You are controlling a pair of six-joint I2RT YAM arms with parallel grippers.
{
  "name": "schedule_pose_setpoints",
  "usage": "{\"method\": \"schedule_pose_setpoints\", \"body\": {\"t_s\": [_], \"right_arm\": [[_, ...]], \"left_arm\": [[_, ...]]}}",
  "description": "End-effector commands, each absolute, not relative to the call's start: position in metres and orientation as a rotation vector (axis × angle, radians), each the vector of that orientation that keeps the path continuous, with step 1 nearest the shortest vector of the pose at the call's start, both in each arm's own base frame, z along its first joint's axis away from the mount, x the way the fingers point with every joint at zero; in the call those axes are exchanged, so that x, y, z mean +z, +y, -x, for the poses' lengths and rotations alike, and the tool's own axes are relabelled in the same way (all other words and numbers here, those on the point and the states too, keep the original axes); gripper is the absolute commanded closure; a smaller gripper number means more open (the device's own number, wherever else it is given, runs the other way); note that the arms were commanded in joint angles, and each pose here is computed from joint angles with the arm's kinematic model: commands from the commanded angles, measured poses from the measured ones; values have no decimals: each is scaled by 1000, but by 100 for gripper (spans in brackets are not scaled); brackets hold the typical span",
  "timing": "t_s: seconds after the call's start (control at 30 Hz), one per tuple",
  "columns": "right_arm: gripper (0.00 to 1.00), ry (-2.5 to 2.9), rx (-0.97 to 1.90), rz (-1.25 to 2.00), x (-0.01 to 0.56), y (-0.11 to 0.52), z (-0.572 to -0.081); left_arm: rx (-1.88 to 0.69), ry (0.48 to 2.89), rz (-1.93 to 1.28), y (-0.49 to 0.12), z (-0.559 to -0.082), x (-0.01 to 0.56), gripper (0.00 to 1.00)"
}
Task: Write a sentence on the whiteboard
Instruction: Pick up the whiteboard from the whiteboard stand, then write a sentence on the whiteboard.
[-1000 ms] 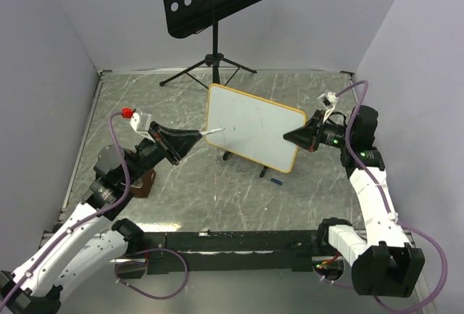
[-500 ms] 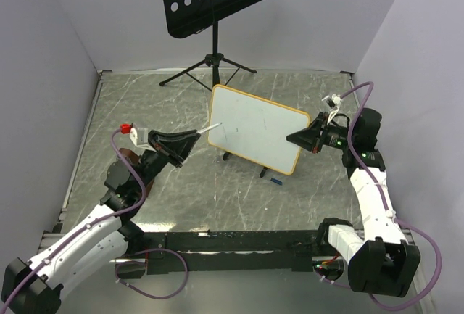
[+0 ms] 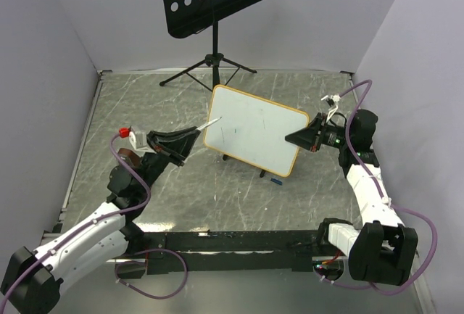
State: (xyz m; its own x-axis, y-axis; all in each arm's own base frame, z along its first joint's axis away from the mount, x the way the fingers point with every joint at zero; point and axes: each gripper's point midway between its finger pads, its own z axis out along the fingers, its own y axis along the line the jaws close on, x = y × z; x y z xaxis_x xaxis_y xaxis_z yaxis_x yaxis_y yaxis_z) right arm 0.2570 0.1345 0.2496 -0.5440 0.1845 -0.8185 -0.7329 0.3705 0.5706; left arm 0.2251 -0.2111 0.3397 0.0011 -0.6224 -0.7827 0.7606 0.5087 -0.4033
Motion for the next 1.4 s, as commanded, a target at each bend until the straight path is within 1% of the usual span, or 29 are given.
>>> {"method": "schedule_pose_setpoints", "body": {"t_s": [0.0, 0.27, 0.73, 1.37], "right_arm": [[100, 1645, 1299, 595, 274, 136, -251], [100, 1649, 1308, 598, 273, 136, -251], [100, 1649, 1303, 601, 271, 136, -251], [100, 1650, 1305, 603, 268, 137, -251]], "left_arm": [[-1051, 1046, -159, -206, -222, 363, 99], [-1012, 1054, -137, -197, -221, 363, 99], [-1048, 1066, -83, -191, -218, 356, 99], [-980, 1148, -145, -196, -224, 345, 99]]}}
